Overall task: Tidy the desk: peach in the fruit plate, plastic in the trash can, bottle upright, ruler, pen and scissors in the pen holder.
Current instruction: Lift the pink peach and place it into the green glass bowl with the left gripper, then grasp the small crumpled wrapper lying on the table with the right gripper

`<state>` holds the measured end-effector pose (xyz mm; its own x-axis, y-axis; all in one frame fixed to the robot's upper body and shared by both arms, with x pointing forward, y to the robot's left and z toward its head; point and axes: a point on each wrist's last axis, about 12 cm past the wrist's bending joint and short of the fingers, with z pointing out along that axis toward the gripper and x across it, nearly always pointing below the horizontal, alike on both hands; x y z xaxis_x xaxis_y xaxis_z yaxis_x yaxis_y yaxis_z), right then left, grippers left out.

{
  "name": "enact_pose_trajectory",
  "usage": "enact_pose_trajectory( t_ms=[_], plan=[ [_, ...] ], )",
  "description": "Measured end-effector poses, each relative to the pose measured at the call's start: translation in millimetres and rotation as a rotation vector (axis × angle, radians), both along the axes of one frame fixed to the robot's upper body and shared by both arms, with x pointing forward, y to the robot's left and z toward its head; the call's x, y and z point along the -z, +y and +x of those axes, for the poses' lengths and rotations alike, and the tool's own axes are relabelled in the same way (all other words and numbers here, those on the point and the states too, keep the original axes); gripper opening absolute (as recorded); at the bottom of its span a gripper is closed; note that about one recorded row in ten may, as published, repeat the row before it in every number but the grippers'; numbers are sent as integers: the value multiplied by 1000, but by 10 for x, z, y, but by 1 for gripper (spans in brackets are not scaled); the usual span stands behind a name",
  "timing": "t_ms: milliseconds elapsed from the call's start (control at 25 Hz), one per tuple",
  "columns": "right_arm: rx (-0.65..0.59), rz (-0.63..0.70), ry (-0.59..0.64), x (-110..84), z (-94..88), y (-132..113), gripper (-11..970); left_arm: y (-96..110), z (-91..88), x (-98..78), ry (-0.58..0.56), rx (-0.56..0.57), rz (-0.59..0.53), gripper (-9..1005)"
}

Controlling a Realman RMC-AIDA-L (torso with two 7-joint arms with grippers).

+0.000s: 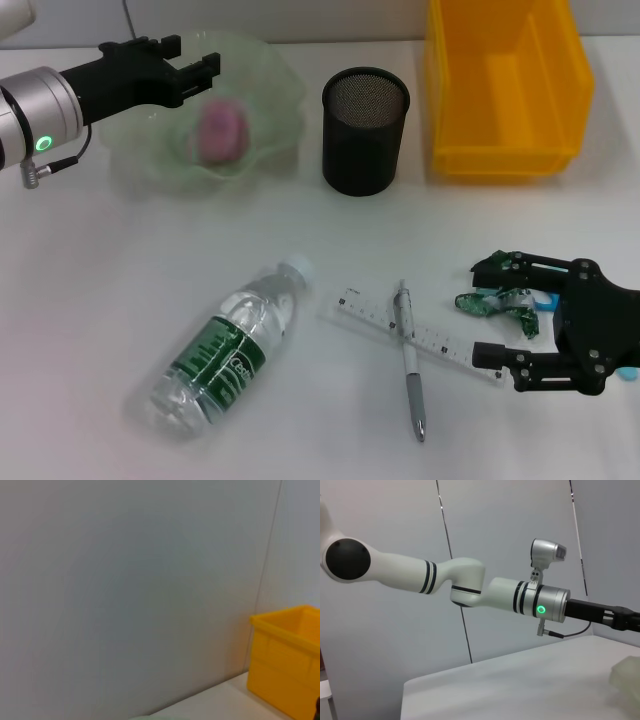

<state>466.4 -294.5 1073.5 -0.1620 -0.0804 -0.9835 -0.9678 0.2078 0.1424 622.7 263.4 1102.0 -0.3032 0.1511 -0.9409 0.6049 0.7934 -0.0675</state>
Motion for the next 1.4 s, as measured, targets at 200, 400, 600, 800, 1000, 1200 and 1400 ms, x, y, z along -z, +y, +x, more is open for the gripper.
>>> enact_pose_trajectory(
  t_ms=[200, 400, 600, 800, 1000, 1200, 1400],
  plan=[
    [27, 3, 40, -42, 27, -45, 791, -3, -13, -4, -8, 14, 2, 706],
    [115, -11, 130, -290, 125, -249, 791, -8, -286, -16, -155, 206, -22, 780],
    [196, -168, 259, -759, 273, -419, 791, 67, -613, 9, -268, 351, -104, 837],
    [292, -478, 369, -1191, 419, -272, 790, 125, -791, 115, -248, 419, -132, 848],
    [397, -691, 465, -1419, 588, 48, 790, 153, -897, 160, -246, 446, -157, 848],
    [456, -848, 527, -1348, 758, 324, 790, 147, -974, 200, -260, 471, -170, 848],
    [412, -931, 513, -1180, 814, 566, 791, 154, -1010, 260, -260, 451, -157, 848]
  ],
)
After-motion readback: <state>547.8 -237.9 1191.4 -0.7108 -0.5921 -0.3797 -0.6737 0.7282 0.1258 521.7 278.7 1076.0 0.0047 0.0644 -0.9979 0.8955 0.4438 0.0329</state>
